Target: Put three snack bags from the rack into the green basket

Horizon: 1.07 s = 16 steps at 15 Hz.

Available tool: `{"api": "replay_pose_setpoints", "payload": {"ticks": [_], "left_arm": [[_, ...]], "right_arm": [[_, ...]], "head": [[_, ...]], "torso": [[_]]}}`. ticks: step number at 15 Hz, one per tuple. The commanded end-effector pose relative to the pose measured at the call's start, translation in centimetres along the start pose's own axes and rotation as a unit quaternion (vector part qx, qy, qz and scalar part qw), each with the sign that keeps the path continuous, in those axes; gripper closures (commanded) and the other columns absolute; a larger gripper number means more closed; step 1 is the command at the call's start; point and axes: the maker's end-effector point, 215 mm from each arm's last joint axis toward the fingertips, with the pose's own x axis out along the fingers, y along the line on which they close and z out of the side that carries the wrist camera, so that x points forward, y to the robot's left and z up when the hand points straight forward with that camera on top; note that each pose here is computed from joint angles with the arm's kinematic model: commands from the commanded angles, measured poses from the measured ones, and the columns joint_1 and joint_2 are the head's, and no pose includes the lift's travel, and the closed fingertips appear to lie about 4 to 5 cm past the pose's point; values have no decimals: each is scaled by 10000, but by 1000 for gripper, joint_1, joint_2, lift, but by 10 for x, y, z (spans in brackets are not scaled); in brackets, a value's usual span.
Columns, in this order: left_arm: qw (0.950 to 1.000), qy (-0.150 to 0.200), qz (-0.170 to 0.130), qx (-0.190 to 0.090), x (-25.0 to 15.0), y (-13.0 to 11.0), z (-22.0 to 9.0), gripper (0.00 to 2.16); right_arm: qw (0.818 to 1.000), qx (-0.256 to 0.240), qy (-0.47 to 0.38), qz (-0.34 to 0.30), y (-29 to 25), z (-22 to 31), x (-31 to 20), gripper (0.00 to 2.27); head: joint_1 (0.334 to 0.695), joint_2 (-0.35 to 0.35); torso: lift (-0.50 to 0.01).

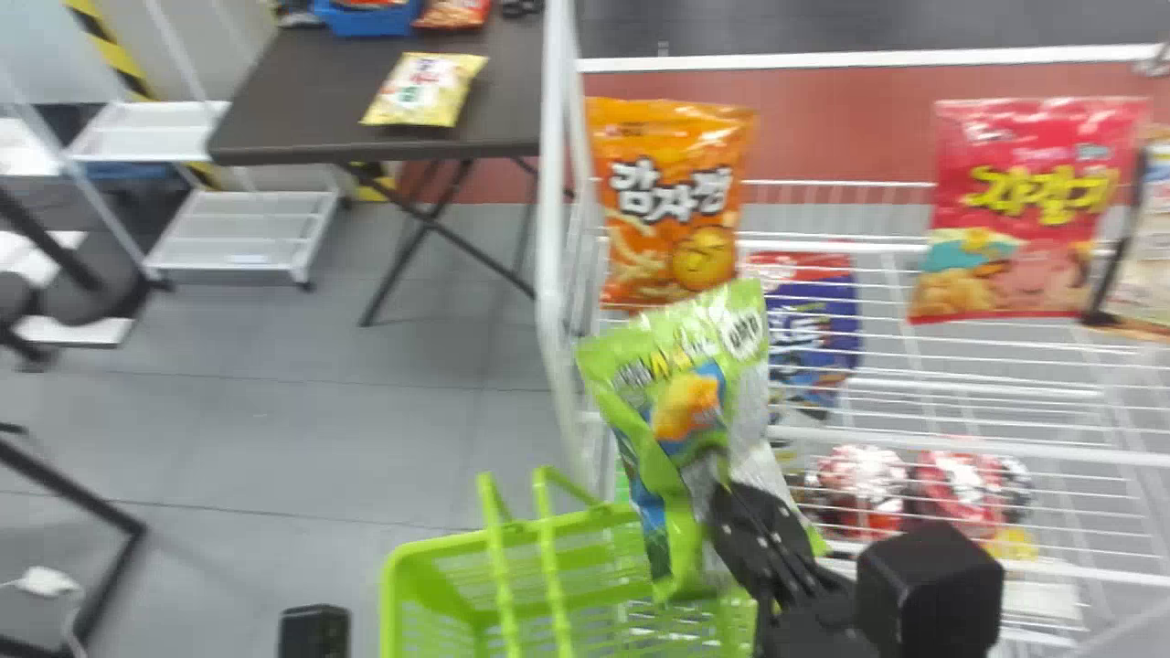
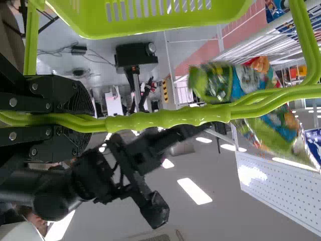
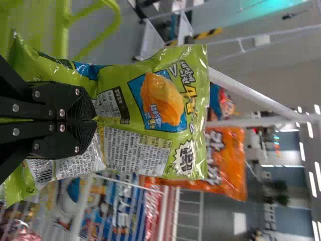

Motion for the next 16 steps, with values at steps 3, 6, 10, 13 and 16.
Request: {"api": "replay_pose_setpoints", "payload": {"ticks": [3,6,10,13,16], "left_arm": [[9999,-18,-62,-79,1,1,5,2148],[9999,4,-91,-81,5,1,8,2148],[9999,3,-81,-120,5,2,11,2148],[9998,-20,-69,-169,4,5,10,2148],[9998,-18,-82,-193,4,5,8,2148]], "right_arm": [[9956,173,793,466,37,-57,-3,2253],[9900,141,1215,701,59,-101,9,2223],[9845,-6,1592,740,55,-127,17,-2],[9922,207,1075,600,21,-74,17,29],[9992,374,-31,-144,-75,14,28,53]], "head": [[695,293],[695,350],[695,350],[695,350],[695,315]], "torso": [[0],[0],[0],[0],[0]]}}
